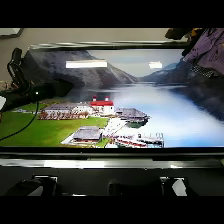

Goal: Fold the clothes and pants, and hang the long-sleeved shirts on hangers.

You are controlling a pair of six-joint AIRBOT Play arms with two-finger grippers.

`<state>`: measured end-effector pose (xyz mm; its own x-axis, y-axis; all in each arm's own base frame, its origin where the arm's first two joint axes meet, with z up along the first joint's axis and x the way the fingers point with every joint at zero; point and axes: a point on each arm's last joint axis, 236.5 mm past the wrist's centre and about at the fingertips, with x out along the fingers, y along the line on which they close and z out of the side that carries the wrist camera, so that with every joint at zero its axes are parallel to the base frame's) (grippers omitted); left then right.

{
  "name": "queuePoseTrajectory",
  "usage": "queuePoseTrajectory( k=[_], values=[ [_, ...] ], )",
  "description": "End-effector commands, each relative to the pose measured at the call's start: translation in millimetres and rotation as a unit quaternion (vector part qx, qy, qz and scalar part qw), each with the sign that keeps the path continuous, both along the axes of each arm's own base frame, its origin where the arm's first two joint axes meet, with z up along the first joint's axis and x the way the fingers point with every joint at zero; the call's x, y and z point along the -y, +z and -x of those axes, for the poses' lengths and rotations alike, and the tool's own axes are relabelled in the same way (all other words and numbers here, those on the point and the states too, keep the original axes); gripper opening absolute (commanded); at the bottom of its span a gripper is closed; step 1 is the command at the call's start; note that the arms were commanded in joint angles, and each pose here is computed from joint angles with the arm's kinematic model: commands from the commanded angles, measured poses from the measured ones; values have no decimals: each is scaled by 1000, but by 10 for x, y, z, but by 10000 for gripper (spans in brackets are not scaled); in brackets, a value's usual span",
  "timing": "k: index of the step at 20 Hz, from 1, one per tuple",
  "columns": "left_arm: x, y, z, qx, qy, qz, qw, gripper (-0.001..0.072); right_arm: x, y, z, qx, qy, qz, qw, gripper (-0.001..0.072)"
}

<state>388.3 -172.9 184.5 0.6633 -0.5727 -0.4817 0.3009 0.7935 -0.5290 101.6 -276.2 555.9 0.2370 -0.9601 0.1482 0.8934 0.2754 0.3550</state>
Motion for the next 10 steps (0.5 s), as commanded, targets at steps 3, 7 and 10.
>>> queuePoseTrajectory(
  k=[3, 7, 10],
  values=[
    [-10, -104, 77, -17, -13, -20, 1000, 720, -974, -330, -1887, -30, 429, -43, 902, 520],
    [-161, -354, 204, -44, -30, -91, 994, 720, -1684, -1726, -2848, -260, 556, -114, 781, 489],
    [-359, -527, 360, -67, -42, -159, 984, 720, -2597, -2853, -2978, -394, 617, -158, 663, 484]
  ],
)
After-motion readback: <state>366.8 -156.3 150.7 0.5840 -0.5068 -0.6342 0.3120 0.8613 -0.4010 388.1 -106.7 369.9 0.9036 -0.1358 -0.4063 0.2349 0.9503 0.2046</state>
